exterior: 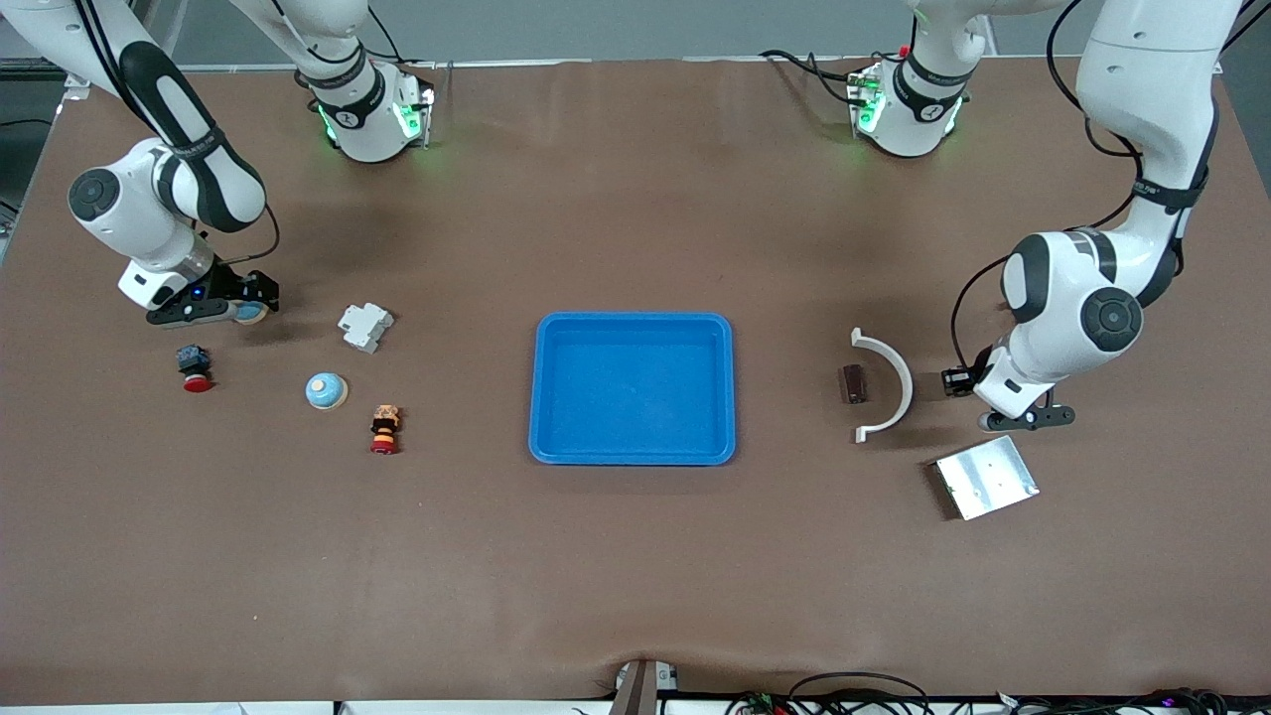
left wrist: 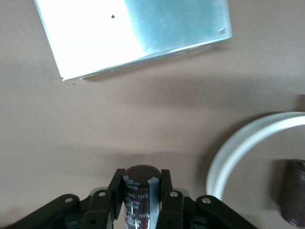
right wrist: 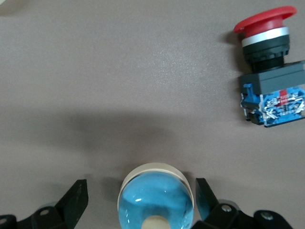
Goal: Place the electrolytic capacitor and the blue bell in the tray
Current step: 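Grasp the capacitor with the left gripper while the right gripper grasps the bell, then carry the capacitor to the tray while the right gripper lifts the bell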
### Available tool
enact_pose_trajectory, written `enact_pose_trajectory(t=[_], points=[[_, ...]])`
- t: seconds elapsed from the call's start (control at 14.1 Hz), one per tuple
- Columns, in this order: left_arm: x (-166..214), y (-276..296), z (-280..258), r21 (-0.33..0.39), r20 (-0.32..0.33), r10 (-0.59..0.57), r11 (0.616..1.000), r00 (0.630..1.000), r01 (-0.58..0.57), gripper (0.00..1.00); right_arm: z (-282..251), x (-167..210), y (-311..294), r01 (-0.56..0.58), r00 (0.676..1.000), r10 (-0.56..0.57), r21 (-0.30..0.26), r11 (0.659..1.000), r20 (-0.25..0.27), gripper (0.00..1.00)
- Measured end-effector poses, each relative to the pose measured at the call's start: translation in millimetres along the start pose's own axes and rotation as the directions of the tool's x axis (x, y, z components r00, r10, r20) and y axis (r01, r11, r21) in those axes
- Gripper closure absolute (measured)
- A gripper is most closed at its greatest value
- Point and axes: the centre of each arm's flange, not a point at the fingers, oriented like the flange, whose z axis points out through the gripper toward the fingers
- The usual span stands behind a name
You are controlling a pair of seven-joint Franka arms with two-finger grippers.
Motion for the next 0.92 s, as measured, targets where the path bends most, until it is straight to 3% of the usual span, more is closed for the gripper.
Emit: enact_pose_trajectory(t=[0.57,0.92], points=[[-3.2,74.3,-137.7,0.015,0.087,-0.178,0.984,0.980,0.177,0.66,7.0,-10.1,10.2,0.015,1.000,-0.015,0.008,1.000,0.013,0.00],[-19.1,164.4,-164.4,0.012,0.088,-0.309,0.951,0.947,0.309,0.66,7.3,-10.2,10.0,0.018,1.000,-0.018,0.009,1.000,0.014,0.04]])
